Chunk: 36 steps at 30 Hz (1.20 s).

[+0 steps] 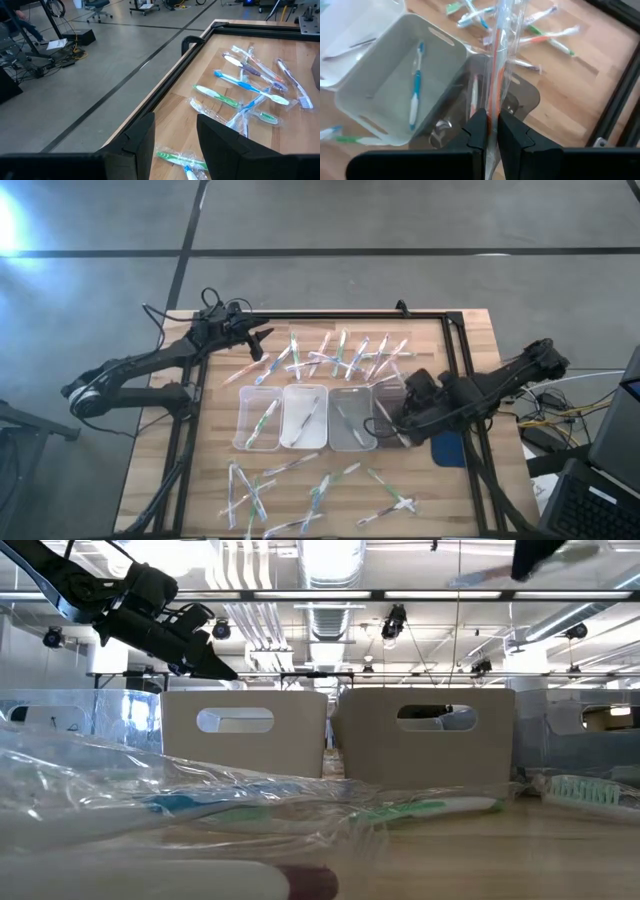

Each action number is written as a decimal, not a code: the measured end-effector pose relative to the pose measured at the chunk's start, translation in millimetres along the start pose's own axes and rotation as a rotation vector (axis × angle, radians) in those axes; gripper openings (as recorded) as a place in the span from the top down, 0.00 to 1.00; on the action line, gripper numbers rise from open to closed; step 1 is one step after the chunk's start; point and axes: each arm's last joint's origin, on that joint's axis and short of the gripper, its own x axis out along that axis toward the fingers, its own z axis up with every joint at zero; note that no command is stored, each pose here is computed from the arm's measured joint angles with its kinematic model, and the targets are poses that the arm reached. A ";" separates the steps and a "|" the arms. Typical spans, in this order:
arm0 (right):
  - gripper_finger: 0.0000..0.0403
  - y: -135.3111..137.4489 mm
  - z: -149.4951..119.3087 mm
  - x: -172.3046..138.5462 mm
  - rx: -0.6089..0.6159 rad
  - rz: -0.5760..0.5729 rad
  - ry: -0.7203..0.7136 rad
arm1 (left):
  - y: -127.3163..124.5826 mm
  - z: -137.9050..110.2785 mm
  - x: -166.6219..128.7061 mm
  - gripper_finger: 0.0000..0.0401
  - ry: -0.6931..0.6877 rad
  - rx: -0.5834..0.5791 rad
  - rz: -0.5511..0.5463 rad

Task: Pick & Place Toothbrushes
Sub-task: Put the orange toothbrush into the black bin

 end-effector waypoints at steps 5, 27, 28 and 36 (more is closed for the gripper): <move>0.94 -2.3 -13.3 20.6 0.017 0.032 0.003 | 0.1 0.0 0.0 0.62 0.000 0.000 0.000; 0.94 0.8 -51.1 80.2 0.020 0.046 0.132 | 0.0 0.0 0.0 0.62 0.000 0.000 0.000; 0.94 0.8 -51.9 81.4 0.015 0.048 0.131 | 0.0 0.0 0.0 0.62 0.000 0.000 0.000; 0.94 -1.8 -56.3 89.3 0.004 0.033 0.133 | 0.0 0.0 0.0 0.62 0.000 0.000 0.000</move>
